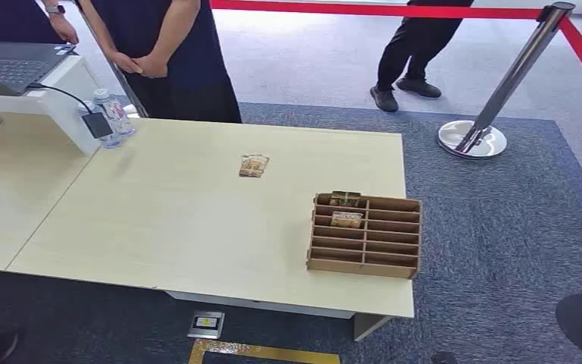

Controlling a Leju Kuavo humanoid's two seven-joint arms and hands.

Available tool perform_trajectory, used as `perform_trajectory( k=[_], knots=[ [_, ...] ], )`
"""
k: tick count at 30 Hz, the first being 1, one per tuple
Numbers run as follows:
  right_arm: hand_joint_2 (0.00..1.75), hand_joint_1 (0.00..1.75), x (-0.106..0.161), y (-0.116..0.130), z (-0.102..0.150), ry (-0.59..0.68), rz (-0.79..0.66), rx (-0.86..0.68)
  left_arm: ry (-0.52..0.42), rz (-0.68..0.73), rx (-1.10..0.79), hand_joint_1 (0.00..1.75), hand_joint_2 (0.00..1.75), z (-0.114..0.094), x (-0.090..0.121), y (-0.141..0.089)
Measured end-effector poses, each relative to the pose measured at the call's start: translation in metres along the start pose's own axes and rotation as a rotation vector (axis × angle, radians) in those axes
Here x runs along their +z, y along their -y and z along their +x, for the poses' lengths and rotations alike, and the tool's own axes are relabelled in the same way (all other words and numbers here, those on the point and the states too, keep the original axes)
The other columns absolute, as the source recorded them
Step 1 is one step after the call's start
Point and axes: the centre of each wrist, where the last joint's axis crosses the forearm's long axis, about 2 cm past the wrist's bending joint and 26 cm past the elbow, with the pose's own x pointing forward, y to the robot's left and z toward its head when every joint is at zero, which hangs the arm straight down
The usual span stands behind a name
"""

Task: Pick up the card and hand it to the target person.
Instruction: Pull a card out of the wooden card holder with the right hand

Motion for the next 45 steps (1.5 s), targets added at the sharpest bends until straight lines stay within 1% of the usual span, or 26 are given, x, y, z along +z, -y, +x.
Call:
perform_trajectory(
  k=[3, 8, 11, 18, 22, 25, 29, 33, 38, 45],
  knots=[
    [1.75, 0.0, -0.007, 0.012, 0.002, 0.046, -0.059, -0.018, 0.0, 0.0, 0.0, 0.0, 1.75, 0.0, 0.0, 0.0],
    [1.75, 0.0, -0.024, 0.044, 0.016, 0.142, -0.168, -0.052, 0.0, 0.006, -0.001, 0.0, 1.75, 0.001, 0.0, 0.0],
    [1.75, 0.0, -0.034, 0.065, 0.027, 0.231, -0.258, -0.076, 0.001, 0.012, -0.002, 0.0, 1.75, 0.001, 0.0, 0.0],
    [1.75, 0.0, -0.052, 0.125, 0.06, 0.4, -0.491, -0.112, 0.004, 0.013, 0.002, 0.0, 1.75, 0.002, 0.001, 0.002],
    [1.75, 0.0, -0.055, 0.159, 0.084, 0.48, -0.615, -0.117, 0.006, 0.012, 0.01, 0.0, 1.75, 0.002, 0.002, 0.003],
    [1.75, 0.0, -0.054, 0.179, 0.101, 0.539, -0.68, -0.104, 0.008, 0.011, 0.014, 0.0, 1.75, 0.002, 0.002, 0.003],
    [1.75, 0.0, -0.046, 0.201, 0.119, 0.608, -0.784, -0.108, 0.016, 0.01, 0.017, 0.0, 1.75, 0.002, 0.003, 0.003],
    [1.75, 0.0, -0.03, 0.218, 0.132, 0.689, -0.857, -0.117, 0.021, 0.008, 0.018, 0.0, 1.75, 0.002, 0.003, 0.003],
    [1.75, 0.0, 0.0, 0.227, 0.141, 0.817, -0.9, -0.11, 0.018, 0.008, 0.023, 0.0, 1.75, 0.002, 0.003, 0.003],
    [1.75, 0.0, 0.046, 0.229, 0.149, 0.973, -0.924, -0.083, 0.019, -0.002, 0.023, 0.0, 1.75, 0.002, 0.002, 0.003]
  ],
)
